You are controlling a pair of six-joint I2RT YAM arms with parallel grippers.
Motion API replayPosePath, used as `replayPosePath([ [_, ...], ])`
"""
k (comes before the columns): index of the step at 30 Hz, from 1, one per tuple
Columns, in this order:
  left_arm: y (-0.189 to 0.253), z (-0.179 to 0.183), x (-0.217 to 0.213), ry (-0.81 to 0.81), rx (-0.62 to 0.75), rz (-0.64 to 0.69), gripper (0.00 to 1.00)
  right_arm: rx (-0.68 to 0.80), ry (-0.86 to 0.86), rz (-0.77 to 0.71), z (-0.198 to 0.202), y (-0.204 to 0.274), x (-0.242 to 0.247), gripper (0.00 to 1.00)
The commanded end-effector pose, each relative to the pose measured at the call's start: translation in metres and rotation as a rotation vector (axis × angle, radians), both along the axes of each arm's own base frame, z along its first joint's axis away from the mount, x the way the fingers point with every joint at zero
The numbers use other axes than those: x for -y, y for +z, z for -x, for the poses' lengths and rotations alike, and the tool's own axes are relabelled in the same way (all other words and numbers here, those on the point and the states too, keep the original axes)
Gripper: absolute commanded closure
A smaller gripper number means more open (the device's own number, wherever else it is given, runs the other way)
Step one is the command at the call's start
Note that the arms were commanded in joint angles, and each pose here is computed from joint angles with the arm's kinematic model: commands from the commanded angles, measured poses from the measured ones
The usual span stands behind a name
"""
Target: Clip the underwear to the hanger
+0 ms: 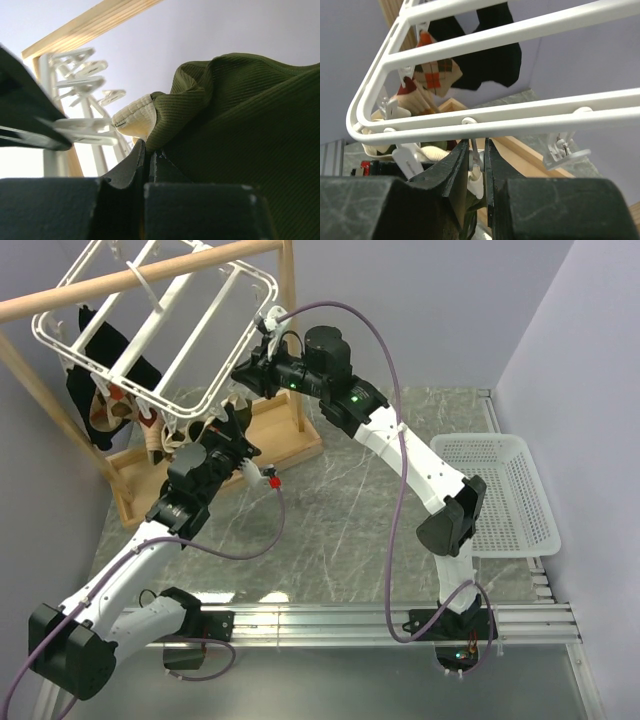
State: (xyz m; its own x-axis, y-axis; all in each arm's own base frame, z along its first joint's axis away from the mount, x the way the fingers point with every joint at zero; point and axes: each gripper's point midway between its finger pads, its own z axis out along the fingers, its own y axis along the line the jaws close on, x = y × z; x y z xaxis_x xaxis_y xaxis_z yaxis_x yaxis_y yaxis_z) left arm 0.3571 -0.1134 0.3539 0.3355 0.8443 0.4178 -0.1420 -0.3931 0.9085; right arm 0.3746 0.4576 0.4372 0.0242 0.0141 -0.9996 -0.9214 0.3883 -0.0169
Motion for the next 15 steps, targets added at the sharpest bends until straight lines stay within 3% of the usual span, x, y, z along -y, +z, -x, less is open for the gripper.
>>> replayPosePath([
  [1,0.048,0.005,0.002,-0.029,0.146,0.036,1.0,-0.018,0.006,0.026,0.001,-0.001,0.005,1.0],
  [15,0.045,0.004,0.0,-0.027,0.157,0.033,1.0,-0.009,-0.051,0.078,-0.012,-0.015,0.009,1.0],
])
